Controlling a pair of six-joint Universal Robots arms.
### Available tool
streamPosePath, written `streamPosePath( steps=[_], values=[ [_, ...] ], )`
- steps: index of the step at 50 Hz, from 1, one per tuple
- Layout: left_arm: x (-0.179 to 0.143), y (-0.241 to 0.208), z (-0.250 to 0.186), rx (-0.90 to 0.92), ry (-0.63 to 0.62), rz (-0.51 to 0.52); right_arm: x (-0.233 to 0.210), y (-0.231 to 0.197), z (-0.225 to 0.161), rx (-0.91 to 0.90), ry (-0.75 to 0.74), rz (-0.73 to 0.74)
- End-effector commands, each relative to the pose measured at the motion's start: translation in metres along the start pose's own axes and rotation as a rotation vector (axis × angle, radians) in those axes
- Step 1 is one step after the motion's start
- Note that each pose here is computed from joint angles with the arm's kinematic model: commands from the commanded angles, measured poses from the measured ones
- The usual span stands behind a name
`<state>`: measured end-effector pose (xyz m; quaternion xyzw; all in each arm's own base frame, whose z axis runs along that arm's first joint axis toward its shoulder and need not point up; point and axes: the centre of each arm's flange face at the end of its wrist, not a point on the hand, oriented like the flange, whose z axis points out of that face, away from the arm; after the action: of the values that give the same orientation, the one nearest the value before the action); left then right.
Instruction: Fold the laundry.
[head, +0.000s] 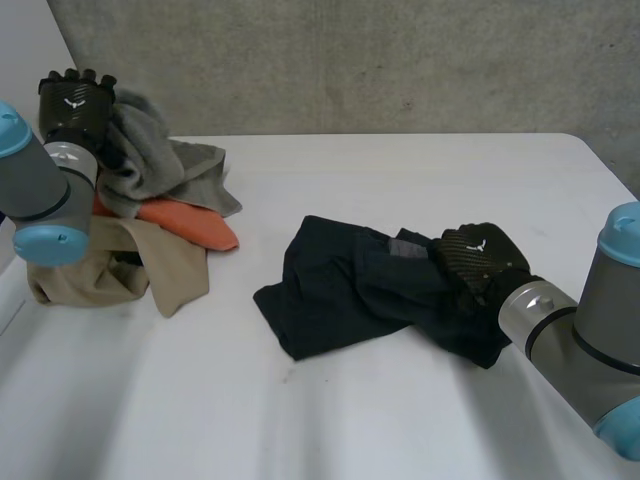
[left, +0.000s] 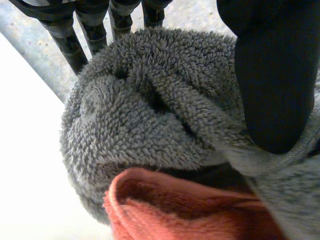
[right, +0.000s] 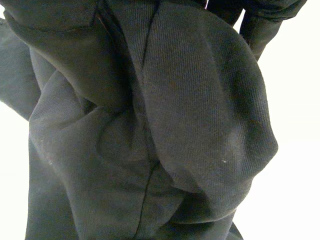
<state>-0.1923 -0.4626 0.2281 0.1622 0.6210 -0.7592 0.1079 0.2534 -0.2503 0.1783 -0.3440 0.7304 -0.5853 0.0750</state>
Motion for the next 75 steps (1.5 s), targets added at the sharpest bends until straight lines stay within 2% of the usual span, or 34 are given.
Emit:
streamPosePath(
  steps=[1,7,12,16,22,28,37,42,48,53,55,58,60,61,64,66,70,75],
  values=[
    [-0.004,-0.049,-0.033,0.054,0.004,-0.024,0.003,-0.011,-0.005,0.032,0.014,0.007],
    [0.002,-0.078,-0.072,0.055,0.083,-0.112,0.007,-0.020,-0.012,0.021,0.014,0.011],
    [0.023,-0.083,-0.125,-0.054,0.259,-0.216,0.023,-0.030,-0.025,-0.043,0.030,0.013],
    [0.040,-0.081,-0.165,-0.149,0.379,-0.282,0.036,-0.039,-0.036,-0.078,0.035,-0.004],
    [0.067,-0.071,-0.217,-0.261,0.495,-0.360,0.053,-0.060,-0.052,-0.070,0.043,-0.062],
    [0.110,-0.046,-0.254,-0.348,0.597,-0.360,0.058,-0.081,-0.057,-0.033,0.017,-0.177],
    [0.148,-0.019,-0.243,-0.363,0.563,-0.275,0.029,-0.075,-0.035,-0.101,-0.144,-0.308],
    [0.167,-0.010,-0.237,-0.369,0.582,-0.234,0.008,-0.060,-0.019,-0.120,-0.210,-0.301],
    [0.190,0.004,-0.230,-0.381,0.607,-0.199,-0.002,-0.044,0.010,-0.062,-0.180,-0.260],
    [0.199,0.006,-0.212,-0.340,0.584,-0.135,0.002,-0.054,0.026,0.043,-0.102,-0.255],
    [0.196,-0.006,-0.184,-0.245,0.525,-0.091,0.010,-0.069,0.034,0.124,-0.036,-0.249],
    [0.176,-0.041,-0.138,-0.088,0.387,-0.089,0.028,-0.096,0.039,0.235,0.081,-0.202],
    [0.164,-0.062,-0.118,0.001,0.323,-0.127,0.038,-0.111,0.037,0.299,0.145,-0.164],
    [0.151,-0.087,-0.101,0.098,0.270,-0.174,0.048,-0.125,0.032,0.364,0.199,-0.118],
    [0.129,-0.131,-0.082,0.269,0.207,-0.286,0.057,-0.144,0.021,0.477,0.242,-0.059],
    [0.123,-0.146,-0.078,0.322,0.207,-0.327,0.059,-0.149,0.016,0.506,0.245,-0.070],
    [0.124,-0.153,-0.082,0.326,0.274,-0.351,0.052,-0.130,0.003,0.400,0.182,-0.153],
    [0.143,-0.119,-0.102,0.184,0.412,-0.319,0.020,-0.063,-0.024,0.042,-0.049,-0.341]
  ],
)
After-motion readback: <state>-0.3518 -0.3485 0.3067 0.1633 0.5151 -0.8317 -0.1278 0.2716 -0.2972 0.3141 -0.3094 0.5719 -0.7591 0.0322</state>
